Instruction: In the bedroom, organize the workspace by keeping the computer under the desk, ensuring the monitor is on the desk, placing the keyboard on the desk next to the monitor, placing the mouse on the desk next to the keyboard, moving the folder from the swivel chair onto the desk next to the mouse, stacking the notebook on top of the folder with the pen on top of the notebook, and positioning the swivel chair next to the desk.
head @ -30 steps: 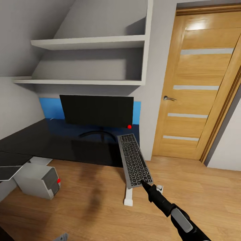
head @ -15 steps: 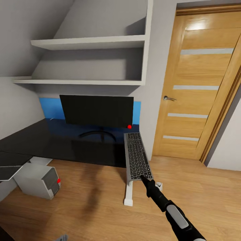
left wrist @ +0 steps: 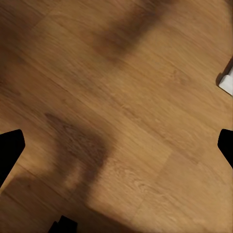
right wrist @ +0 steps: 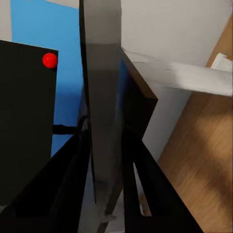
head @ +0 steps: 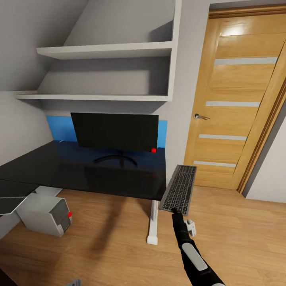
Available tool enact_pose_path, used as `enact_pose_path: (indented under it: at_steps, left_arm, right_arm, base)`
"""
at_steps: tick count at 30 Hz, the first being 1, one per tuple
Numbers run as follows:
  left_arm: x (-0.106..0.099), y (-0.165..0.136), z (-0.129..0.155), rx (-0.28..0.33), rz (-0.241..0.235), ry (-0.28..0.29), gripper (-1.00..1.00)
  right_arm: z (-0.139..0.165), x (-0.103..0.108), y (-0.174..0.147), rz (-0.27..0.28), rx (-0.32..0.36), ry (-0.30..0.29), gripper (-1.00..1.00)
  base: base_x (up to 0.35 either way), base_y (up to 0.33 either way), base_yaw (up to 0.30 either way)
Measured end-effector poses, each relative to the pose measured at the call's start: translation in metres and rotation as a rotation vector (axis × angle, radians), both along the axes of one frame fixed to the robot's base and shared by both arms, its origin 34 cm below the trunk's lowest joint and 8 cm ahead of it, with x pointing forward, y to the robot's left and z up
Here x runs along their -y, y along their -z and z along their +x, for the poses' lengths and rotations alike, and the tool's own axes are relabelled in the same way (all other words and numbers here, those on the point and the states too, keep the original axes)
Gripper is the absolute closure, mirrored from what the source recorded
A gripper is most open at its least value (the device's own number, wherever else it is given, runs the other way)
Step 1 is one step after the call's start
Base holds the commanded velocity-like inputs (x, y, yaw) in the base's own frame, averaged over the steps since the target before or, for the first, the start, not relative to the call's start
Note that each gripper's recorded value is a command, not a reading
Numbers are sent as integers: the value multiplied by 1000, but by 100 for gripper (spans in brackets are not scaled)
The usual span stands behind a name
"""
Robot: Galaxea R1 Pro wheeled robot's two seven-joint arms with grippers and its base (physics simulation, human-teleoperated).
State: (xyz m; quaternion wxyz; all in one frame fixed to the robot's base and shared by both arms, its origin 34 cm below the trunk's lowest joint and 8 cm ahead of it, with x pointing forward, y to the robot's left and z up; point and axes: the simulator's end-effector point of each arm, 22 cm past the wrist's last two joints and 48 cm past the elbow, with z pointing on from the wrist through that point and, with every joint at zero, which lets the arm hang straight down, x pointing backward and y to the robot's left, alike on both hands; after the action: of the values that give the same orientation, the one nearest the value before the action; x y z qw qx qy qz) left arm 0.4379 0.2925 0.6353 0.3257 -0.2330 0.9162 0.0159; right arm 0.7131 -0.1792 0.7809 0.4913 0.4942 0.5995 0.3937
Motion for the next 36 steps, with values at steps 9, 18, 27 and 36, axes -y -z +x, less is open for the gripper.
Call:
enact_pose_path:
  at_steps: [9,18,27,36]
  left_arm:
    - [1,0,0,0,-2,1,-100]
    - [1,0,0,0,-2,1,-100]
    - [1,0,0,-1,-2,1,-100]
    - [1,3,-2,-7,0,1,-100]
  right_arm:
    - [-1,-18,-9,-123,27,-15,100]
    - [-5,-49,-9,-150,34,-99,100]
    - [-10,-28,14,9,-76,18,100]
    - [-11,-29,16,24,-84,22,100]
  base:
    - [0,0,0]
    - [66,88,0]
    - [6,7,0]
    - [0,104,0]
